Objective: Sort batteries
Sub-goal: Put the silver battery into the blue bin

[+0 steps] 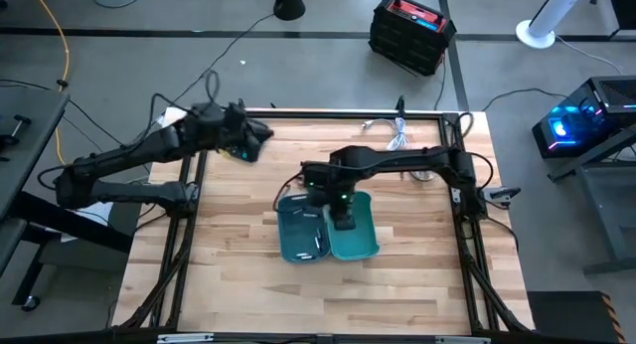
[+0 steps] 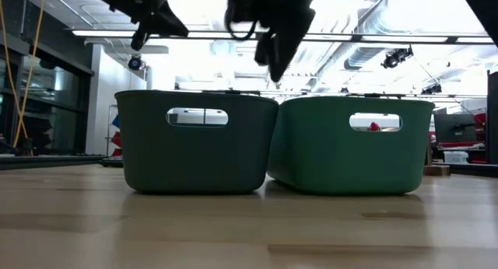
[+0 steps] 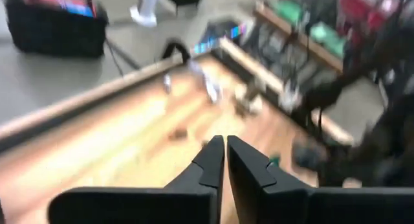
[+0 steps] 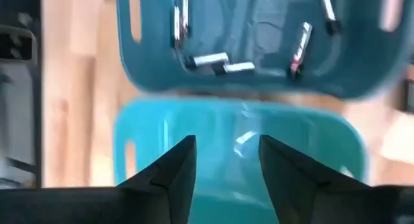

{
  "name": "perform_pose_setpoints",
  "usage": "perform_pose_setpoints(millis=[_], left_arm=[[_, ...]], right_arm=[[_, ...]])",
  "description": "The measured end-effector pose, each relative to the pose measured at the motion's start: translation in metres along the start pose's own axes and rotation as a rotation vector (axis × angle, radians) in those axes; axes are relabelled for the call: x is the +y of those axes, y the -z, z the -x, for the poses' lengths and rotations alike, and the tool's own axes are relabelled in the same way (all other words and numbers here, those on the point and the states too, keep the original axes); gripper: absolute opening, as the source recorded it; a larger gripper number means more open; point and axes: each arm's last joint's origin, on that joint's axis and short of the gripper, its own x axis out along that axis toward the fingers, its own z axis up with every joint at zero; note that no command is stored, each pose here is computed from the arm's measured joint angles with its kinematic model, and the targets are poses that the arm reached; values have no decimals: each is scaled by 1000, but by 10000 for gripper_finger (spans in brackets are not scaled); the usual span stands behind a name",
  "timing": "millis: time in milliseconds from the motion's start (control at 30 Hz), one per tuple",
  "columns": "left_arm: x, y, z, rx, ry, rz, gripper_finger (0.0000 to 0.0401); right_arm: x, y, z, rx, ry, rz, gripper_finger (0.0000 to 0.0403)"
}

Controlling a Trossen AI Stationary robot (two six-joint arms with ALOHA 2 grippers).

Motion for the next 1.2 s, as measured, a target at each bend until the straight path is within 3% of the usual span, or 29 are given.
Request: perform_pose_setpoints(millis=[167,367,533,700,900,1200], left_arm=[[-20,22,-15,141,36,-39,48],[-35,74,-33,233,-7,-58,77],[-25,119,-42,255,-43,39,86],[8,141,-56,340,-195,95,86],[35,144,-82,465,-153,140,86],[37,157,-94,539,-132,198,86]], right_arm=[[1,22,32,-31,75,-36,149],[7,92,56,-125,201,-219,149],[16,148,60,-340,223,-434,148],[27,182,51,-485,139,-681,148],[40,196,33,-570,95,-887,148],[38,185,19,-666,95,-1074,148]])
